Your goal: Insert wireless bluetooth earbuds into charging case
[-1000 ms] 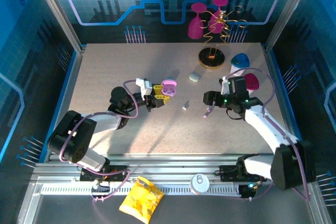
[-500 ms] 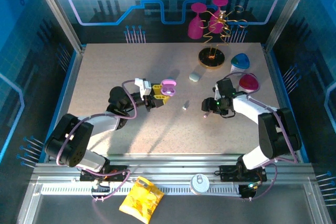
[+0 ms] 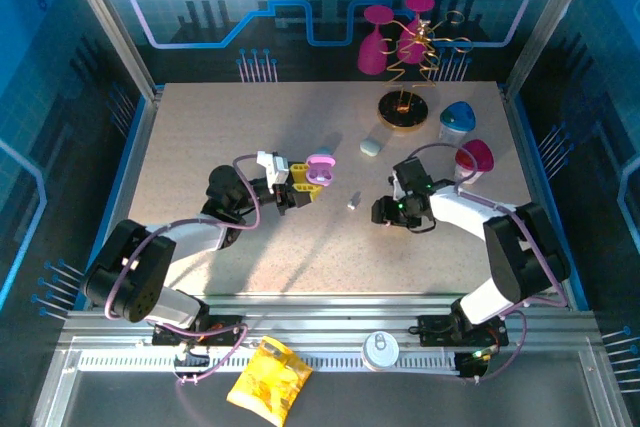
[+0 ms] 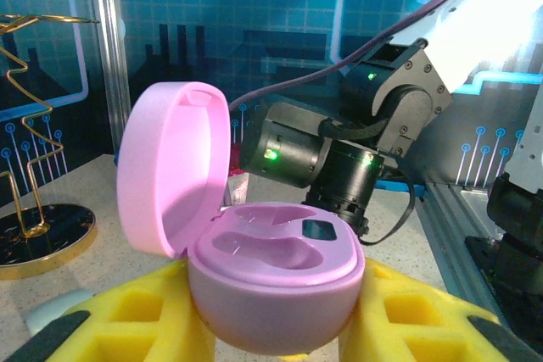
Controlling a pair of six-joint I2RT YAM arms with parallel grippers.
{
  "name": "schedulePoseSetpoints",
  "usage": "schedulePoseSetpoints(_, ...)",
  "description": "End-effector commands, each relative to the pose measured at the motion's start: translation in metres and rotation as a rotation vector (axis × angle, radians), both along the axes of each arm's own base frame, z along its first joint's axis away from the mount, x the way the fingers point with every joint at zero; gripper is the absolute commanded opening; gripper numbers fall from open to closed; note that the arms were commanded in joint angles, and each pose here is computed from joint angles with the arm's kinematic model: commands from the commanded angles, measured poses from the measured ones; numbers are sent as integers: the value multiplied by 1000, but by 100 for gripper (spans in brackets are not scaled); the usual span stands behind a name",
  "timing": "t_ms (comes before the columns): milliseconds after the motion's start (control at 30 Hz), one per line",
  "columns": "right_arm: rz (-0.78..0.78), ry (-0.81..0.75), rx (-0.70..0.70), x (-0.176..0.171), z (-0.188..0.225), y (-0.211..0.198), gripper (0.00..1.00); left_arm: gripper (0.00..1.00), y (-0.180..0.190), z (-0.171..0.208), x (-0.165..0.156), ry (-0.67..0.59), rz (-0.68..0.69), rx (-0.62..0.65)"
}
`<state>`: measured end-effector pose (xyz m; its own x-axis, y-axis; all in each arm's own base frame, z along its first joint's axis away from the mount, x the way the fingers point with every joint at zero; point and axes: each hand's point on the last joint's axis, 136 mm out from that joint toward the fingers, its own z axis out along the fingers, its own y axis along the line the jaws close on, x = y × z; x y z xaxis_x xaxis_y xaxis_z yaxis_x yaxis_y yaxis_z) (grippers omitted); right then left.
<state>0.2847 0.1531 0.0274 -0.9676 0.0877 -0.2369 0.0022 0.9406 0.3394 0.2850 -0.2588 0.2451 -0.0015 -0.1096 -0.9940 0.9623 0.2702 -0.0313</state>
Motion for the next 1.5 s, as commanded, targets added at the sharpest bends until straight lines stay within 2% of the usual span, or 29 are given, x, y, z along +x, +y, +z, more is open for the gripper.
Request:
schedulePoseSetpoints(0,-9,6,15,-8,2,8,56,31,-3,6,-1,-26,-20,-21)
schedulePoseSetpoints(233,57,-18,43,-15,13,27,51,31,-3,6,-2,-22,-18,-29)
schedulePoseSetpoints(367,57,-63,12,-10,22,21,51,31,-2,6,-2,-19,-18,-30)
schedulePoseSetpoints(467,51,-64,-31,-7,20,15,53,31,-3,6,-2,-22,-18,-28)
schedulePoseSetpoints(767,90,-18,3,5,7,32,52,32,-1,4,-5,-22,-13,-24)
schedulePoseSetpoints(1100,147,22,53,-28,1,51,53,32,-1,4,-4,-22,-8,-14)
schedulePoseSetpoints(1267,243,4,132,-38,20,78,54,32,-1,10,-4,-28,-14,-24)
schedulePoseSetpoints(1467,260,-107,22,-18,33,61,56,31,0,12,-7,-27,-13,-29)
